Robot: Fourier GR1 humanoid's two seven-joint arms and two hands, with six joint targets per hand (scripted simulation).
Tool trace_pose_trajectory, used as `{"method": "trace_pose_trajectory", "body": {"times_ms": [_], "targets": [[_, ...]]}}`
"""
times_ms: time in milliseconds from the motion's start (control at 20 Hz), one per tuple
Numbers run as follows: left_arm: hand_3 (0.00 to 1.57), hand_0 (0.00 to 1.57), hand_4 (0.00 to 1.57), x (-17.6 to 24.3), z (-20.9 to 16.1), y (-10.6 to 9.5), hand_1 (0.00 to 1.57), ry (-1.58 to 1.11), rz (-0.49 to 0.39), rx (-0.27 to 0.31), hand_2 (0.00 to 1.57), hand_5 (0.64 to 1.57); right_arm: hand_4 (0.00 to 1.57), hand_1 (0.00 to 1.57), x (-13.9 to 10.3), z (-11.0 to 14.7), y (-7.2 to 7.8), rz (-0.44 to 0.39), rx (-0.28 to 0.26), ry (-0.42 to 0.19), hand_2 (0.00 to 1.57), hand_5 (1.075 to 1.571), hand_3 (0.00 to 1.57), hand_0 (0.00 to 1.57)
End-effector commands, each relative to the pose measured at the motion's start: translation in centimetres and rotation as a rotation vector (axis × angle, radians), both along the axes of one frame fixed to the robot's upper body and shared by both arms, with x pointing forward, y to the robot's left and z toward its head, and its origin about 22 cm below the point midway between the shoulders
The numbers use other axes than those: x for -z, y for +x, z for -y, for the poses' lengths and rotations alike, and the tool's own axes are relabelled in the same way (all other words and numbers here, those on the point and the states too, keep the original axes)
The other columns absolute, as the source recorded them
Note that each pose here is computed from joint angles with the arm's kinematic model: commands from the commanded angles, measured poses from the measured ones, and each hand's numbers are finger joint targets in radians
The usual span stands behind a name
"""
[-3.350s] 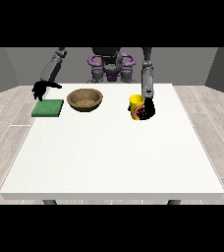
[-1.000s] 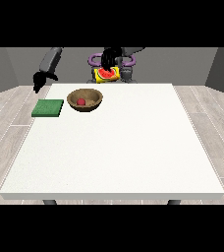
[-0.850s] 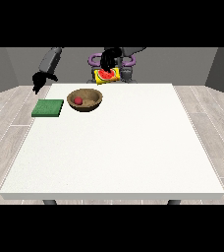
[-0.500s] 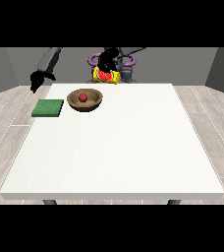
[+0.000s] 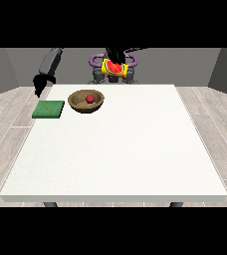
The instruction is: Pick the cup and pour the ball into the bowl, then pick the bowl and place it on the pad
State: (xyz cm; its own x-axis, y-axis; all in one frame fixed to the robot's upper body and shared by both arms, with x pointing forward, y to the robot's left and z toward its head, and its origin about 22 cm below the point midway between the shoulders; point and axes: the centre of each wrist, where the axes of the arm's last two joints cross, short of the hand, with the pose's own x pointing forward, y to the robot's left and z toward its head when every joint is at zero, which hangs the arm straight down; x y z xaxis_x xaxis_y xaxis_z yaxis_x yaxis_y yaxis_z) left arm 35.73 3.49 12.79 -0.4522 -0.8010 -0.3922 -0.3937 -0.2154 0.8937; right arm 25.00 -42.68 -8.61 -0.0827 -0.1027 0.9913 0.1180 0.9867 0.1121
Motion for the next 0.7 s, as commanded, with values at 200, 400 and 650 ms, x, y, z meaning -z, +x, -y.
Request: {"method": "trace_pose_trajectory", "body": {"times_ms": [200, 400, 650], "targets": [[1.46, 1.55, 1.01, 4.6, -12.4, 0.7, 1.55, -0.467, -0.119, -0.098, 1.57, 1.523, 0.7, 0.0, -0.4, 2.3, -2.0, 0.052, 0.057, 0.017, 0.35, 1.562, 0.28, 0.0], [0.83, 1.31, 1.37, 10.4, -13.1, -2.2, 1.31, -0.74, -0.252, -0.052, 1.14, 1.571, 0.72, 0.0, -2.3, 2.6, -0.1, 0.136, 0.111, 0.01, 0.36, 1.557, 0.26, 0.0], [0.75, 1.28, 1.42, 11.1, -16.2, -3.0, 1.28, -1.026, -0.204, 0.113, 1.1, 1.567, 0.69, 0.0, -3.4, 3.2, 0.6, 0.191, 0.193, 0.042, 0.39, 1.546, 0.24, 0.0]]}}
